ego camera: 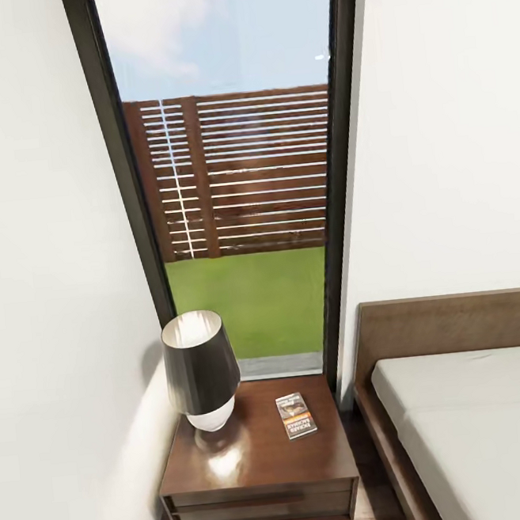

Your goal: In the bedroom, move the book from the bed onto either nightstand, and place the two sandals side by side next to the bed.

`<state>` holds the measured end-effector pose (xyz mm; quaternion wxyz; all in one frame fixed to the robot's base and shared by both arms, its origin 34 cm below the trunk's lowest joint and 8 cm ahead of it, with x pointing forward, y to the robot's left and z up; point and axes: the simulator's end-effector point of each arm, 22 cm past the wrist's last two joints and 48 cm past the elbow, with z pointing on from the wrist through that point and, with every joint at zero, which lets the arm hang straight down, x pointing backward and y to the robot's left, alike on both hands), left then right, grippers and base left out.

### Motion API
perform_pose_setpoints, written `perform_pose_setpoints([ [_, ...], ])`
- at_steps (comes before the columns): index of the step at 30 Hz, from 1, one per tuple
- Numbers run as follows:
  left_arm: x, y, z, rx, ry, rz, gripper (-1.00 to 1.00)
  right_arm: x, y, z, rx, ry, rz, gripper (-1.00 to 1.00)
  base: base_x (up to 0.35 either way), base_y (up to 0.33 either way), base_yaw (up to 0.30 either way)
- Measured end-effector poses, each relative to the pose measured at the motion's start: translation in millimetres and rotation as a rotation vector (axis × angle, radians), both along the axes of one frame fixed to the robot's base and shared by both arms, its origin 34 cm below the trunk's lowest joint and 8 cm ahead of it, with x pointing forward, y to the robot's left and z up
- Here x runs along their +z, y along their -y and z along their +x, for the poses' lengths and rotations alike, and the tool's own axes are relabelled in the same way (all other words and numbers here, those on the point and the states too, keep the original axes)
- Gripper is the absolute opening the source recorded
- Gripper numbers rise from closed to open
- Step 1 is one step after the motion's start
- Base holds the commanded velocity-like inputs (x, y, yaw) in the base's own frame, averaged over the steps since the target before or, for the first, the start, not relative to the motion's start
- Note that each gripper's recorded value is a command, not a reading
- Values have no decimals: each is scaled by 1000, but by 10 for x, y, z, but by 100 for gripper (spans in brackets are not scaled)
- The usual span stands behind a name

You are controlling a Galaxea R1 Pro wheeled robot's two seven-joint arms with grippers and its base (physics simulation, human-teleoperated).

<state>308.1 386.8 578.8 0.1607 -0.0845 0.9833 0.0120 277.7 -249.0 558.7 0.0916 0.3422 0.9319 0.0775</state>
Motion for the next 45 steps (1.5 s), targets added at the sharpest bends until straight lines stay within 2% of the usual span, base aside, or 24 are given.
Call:
perform_pose_setpoints([
  [33,-30,150,-12,2,-7,-20,100,-3,-25,-8,-9,-4,-1,100,0,0,0],
  [39,-57,342,-9,-1,-8,-45,100,-3,-25,-8,-8,-4,-1,100,0,0,0],
  [45,-95,701,-4,-8,-8,-91,100,-3,-25,-7,-8,-4,-1,100,0,0,0],
])
